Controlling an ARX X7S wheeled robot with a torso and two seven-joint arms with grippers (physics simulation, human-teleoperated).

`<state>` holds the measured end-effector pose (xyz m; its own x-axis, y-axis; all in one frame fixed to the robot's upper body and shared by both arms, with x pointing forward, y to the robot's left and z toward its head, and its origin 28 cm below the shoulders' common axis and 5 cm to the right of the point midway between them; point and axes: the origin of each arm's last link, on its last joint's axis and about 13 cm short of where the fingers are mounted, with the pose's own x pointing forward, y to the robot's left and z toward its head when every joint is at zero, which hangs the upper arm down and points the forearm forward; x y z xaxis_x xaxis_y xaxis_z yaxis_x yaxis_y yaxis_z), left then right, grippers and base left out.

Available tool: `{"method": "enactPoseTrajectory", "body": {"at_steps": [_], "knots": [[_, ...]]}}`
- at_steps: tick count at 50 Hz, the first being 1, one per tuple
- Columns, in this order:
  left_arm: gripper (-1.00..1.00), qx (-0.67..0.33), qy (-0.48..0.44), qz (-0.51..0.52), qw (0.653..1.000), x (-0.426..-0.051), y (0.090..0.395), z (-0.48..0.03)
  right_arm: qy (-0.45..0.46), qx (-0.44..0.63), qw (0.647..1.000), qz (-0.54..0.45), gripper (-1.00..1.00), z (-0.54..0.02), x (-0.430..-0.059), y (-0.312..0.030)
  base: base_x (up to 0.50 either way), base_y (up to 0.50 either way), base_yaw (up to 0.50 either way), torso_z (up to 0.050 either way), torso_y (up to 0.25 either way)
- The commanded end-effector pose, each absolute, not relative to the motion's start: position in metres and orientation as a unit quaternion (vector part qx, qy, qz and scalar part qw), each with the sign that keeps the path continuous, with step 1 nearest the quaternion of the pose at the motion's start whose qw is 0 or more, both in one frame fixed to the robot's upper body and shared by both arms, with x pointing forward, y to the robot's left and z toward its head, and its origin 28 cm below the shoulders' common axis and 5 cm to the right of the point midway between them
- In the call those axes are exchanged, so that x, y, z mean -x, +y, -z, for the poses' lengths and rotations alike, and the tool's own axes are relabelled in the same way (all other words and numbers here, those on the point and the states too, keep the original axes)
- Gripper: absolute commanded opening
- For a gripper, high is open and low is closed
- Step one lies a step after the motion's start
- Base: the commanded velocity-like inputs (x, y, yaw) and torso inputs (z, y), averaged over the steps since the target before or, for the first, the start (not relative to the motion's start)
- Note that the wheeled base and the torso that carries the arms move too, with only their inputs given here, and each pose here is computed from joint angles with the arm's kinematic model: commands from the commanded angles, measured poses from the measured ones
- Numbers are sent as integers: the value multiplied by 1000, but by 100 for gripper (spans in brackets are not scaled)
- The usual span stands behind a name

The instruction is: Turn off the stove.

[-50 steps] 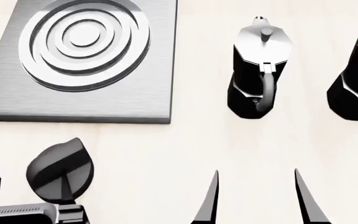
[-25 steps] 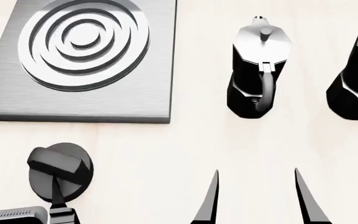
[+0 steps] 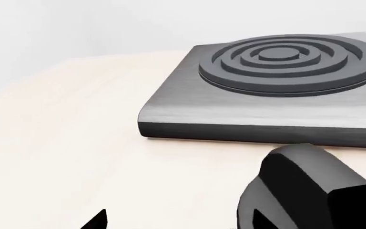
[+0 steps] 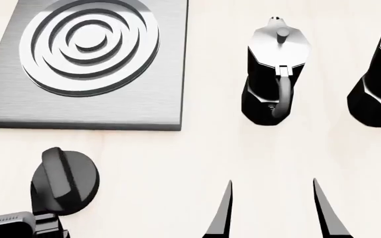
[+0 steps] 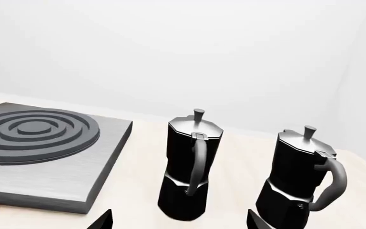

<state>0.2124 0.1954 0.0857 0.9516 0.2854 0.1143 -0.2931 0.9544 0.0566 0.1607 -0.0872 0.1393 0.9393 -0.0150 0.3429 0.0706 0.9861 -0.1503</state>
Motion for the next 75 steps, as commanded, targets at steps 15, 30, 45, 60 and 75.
{"method": "enactPoseTrajectory", "body": {"at_steps": [15, 30, 45, 60, 75], "knots": [[100, -43, -24, -151, 987, -228, 200, -79, -174, 80, 981, 21, 100, -139, -161, -87, 0, 0, 0, -1, -3], [100, -46, -48, -171, 983, -226, 203, -85, -172, 80, 982, 20, 100, -139, -161, -87, 0, 0, 0, -1, -2], [100, -50, -71, -178, 980, -222, 204, -90, -171, 81, 982, 19, 100, -138, -161, -87, 0, 0, 0, 0, 0], [100, -60, -103, -197, 973, -219, 208, -98, -170, 81, 982, 16, 100, -138, -161, -86, 0, 0, 0, 0, 0], [100, -48, -116, -160, 979, -208, 211, -108, -175, 79, 981, 16, 100, -136, -163, -86, 0, 0, 0, 0, 0]]}}
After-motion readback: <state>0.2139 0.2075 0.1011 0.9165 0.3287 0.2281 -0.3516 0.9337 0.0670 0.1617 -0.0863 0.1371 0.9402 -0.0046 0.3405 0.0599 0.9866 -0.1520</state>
